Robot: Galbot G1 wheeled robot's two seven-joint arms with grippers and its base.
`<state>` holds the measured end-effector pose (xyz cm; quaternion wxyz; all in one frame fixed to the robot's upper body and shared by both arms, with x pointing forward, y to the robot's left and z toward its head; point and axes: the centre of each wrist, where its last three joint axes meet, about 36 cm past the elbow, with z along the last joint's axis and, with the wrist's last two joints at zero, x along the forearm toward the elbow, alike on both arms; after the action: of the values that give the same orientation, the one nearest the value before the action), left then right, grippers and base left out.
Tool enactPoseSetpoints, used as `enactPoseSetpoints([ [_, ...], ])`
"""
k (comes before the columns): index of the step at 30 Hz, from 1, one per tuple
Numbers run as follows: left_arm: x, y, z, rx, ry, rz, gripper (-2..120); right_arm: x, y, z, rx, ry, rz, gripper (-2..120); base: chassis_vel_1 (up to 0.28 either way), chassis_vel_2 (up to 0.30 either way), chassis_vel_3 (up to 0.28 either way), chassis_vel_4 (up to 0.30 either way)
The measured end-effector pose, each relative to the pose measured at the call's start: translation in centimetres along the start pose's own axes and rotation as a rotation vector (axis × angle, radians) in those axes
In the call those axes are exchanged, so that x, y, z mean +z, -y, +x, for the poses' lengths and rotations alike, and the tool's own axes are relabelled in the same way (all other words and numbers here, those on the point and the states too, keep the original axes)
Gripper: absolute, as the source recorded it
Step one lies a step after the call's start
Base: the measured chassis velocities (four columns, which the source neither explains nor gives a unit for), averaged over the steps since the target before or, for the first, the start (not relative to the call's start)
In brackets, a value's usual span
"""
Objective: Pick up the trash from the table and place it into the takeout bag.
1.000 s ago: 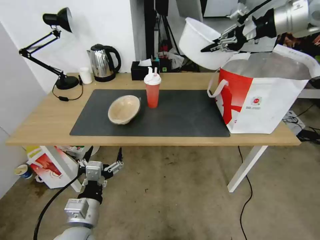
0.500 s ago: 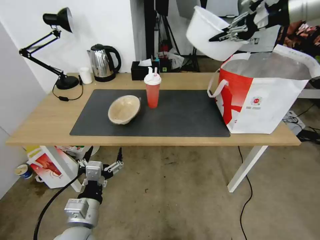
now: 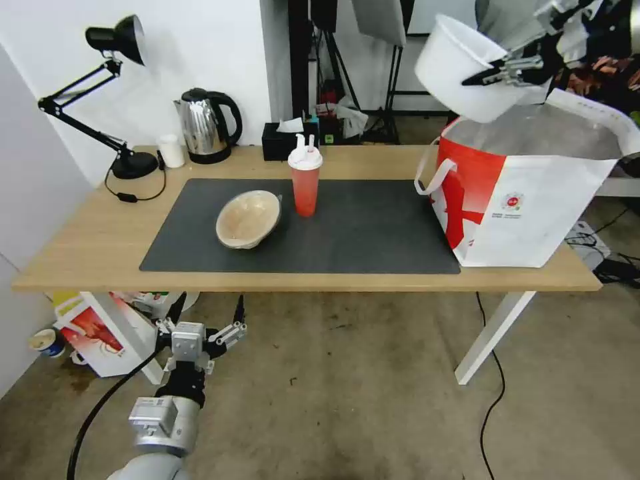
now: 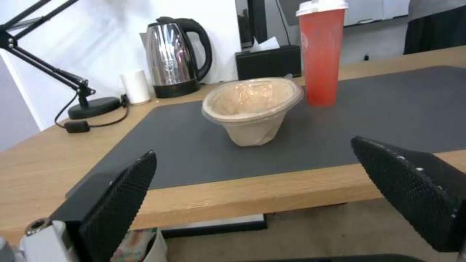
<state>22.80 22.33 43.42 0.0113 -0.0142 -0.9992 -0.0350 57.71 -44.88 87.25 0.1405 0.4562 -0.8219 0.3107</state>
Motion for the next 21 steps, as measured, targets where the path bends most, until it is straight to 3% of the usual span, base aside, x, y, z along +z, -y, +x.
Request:
enactPoseSetpoints([
  [21, 0.0, 0.0, 0.0, 0.0, 0.0, 0.0, 100, 6.4, 1.1, 3.1, 0.075, -0.079, -0.04, 0, 0.0, 0.0, 0.0, 0.0],
])
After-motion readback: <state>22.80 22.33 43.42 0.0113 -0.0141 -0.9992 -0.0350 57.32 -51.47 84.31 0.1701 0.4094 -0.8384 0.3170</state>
